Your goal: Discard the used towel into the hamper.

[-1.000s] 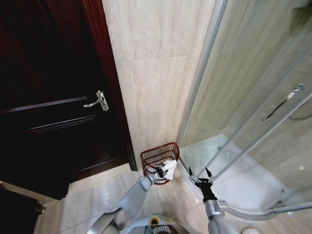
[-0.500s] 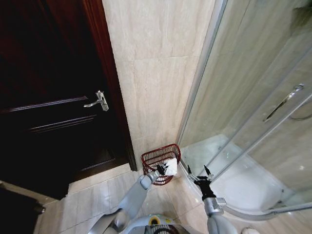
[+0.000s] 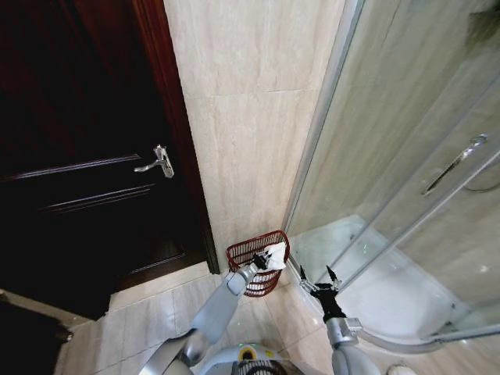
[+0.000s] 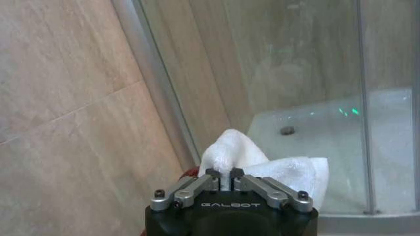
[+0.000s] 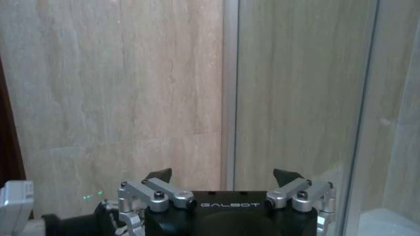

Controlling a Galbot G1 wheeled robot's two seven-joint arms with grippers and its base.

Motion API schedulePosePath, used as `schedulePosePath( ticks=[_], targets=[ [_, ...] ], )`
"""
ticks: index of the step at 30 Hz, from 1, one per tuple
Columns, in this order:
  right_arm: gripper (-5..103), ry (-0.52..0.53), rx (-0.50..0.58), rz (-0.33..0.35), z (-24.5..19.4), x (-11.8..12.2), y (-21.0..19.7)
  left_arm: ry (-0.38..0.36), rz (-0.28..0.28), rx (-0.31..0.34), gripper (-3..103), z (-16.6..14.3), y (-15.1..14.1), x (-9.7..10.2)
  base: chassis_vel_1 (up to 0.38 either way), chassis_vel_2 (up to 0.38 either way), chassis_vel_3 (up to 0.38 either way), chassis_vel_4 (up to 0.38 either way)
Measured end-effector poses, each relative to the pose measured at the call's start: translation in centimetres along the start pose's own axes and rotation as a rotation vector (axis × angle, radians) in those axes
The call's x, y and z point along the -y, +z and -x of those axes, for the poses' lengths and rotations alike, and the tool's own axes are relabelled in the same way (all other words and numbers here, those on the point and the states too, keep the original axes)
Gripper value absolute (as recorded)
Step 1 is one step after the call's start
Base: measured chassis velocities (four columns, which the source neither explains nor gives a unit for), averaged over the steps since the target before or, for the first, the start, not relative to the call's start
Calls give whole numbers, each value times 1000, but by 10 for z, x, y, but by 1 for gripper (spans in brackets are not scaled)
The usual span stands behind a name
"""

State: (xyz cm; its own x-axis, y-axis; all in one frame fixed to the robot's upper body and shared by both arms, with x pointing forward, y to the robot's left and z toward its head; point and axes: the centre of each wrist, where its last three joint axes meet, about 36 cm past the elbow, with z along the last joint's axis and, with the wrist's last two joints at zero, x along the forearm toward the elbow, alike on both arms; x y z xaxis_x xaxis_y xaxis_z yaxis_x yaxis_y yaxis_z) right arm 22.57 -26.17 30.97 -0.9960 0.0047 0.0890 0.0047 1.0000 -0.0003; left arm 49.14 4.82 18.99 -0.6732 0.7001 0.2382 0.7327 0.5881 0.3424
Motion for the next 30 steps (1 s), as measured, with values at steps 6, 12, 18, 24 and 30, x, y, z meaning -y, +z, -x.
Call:
schedulePosePath(
  ticks=[6,12,18,24,30],
  targets=[
    [100,-12,-1,-7,1,-2,0,27,13,5,7,5,2,-4,0,0,0,0],
    [100,-10,-2,-11,1,0,0,57,-40,-2,7,6,-1,18,0,0,0,0],
    [100,-9,-4,-14,-2,0,-2,23,-61,-12,7,3,1,17,0,0,0,0],
    [100,-11,-5,-14,-3,0,-2,-65,-71,-19,7,5,-5,2,0,0,0,0],
    [100,-12,0,-16,-5,-1,-3,-140,-35,-101,7,7,-16,-5,0,0,0,0]
  ],
)
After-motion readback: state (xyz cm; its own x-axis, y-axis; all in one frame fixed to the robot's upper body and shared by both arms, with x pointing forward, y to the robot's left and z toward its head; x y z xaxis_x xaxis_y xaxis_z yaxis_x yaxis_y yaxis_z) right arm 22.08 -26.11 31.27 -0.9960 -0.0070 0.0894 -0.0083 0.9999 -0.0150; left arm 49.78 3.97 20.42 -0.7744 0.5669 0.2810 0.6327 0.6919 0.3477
